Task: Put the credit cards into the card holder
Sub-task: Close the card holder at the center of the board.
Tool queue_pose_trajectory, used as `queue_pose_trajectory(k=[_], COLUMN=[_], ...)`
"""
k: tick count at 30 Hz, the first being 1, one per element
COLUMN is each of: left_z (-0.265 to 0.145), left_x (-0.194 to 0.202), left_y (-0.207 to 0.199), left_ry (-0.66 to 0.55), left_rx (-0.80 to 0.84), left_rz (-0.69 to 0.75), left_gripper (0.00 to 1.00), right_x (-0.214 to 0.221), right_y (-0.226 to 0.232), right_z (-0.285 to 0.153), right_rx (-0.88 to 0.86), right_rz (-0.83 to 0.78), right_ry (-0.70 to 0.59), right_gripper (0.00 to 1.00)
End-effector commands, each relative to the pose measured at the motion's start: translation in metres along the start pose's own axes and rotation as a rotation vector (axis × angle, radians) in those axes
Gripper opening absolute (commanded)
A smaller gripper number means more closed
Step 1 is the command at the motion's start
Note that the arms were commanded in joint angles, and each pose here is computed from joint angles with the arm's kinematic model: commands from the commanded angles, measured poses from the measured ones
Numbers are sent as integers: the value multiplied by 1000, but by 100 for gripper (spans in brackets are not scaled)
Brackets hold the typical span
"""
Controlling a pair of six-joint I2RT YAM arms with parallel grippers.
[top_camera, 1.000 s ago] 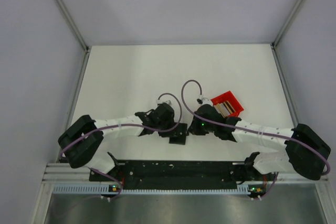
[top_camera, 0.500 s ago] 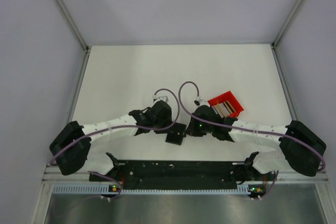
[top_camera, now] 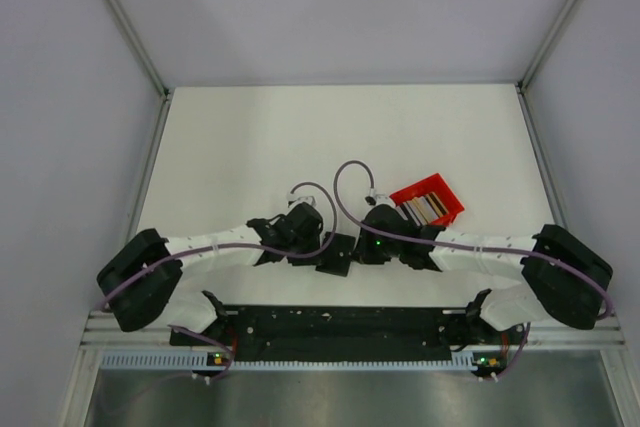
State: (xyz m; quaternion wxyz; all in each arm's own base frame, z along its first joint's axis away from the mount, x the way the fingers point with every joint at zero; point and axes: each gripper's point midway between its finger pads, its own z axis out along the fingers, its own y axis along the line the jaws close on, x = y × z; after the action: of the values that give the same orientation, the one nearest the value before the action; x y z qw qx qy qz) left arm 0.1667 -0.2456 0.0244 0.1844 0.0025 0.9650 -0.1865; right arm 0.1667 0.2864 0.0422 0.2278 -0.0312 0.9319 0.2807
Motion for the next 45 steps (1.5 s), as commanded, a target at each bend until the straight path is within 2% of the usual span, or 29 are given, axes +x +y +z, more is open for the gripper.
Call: queue_pose_trajectory(k=[1,9,16,26,37,39,45], left_z=[8,8,3,4,-2,0,11], left_x=[2,0,-13,-18,-27,-26,-16], left_y=[-6,-7,-13,-20,-34,-37,-28], left_ry=[6,0,-37,-46,-83,-76,-36], left_rx=[30,31,26,42,111,126,87], left_rz=[-13,-8,2,6,21,22,11], left_gripper=[31,32,38,42,56,56,47], right_x=[-14,-19,-31,-32,-36,-37,-36], right_y=[15,11,9,3,-10,-8,5], right_z=[1,0,-13,-7,1,2,3], right_rx=[-25,2,-11,19,56,42,-12], right_rz=[-20,-51,-40,-33,-48,-52,-42], right_ry=[-45,-57,-111,-102,-92,-89,-82], right_gripper=[0,0,0,0,0,0,0])
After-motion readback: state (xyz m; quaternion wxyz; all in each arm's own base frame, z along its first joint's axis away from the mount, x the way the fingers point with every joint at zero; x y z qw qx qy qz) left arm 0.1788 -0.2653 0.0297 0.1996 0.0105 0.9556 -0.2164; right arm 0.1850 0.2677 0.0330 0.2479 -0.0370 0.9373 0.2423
